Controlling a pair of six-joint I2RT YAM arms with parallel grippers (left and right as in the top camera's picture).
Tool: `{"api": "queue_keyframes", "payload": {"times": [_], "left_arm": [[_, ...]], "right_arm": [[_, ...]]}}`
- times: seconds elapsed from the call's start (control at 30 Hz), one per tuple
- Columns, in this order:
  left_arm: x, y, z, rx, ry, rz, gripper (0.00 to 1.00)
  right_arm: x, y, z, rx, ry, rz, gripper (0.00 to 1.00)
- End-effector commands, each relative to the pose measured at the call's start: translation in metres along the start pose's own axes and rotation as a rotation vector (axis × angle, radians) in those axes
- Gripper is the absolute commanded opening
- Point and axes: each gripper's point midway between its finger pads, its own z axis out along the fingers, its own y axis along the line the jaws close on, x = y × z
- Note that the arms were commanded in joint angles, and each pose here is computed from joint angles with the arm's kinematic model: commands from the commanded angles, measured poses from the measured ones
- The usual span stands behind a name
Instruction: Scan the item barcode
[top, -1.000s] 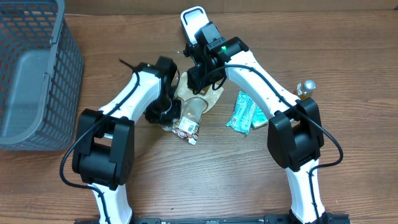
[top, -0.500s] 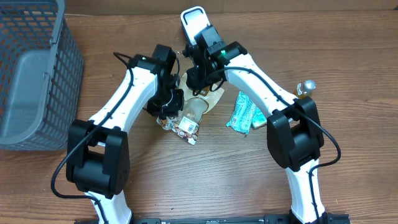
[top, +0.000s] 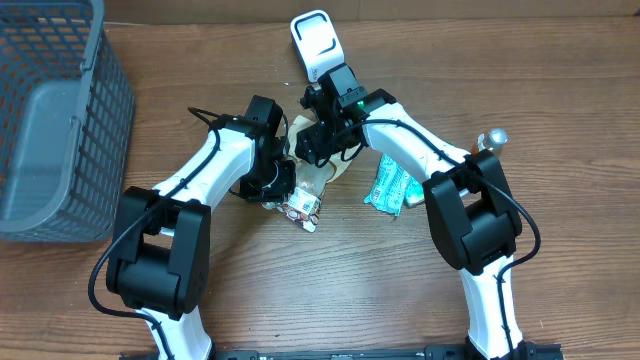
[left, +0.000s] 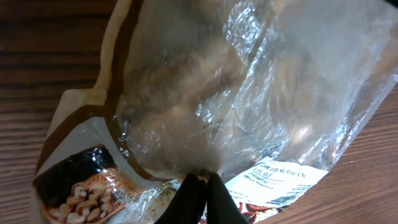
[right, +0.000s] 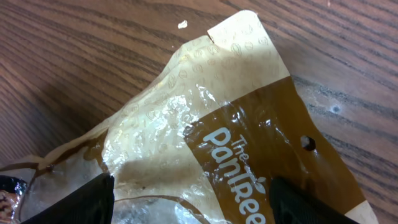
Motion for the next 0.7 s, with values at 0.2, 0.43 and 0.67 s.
{"api": "queue_keyframes", "payload": {"times": [0.2,0.43,0.67], "left_arm": [[0.001,0.029,0.004,-0.168,-0.021,0.005,0.04],[0.001,0.032,0.006,-0.175,-0.024,0.011,0.04],[0.007,0.039,0.016,-0.195,-0.020,0.010,0.04]], "right_arm": [[-0.013,-0.002,-0.009,0.011,-0.036,-0.001,0.83],[-0.017,-0.007,-0.011,0.041,-0.049,-0.004,0.93],[-0.010,-0.007,-0.010,0.037,-0.019,0.021,0.94]]}}
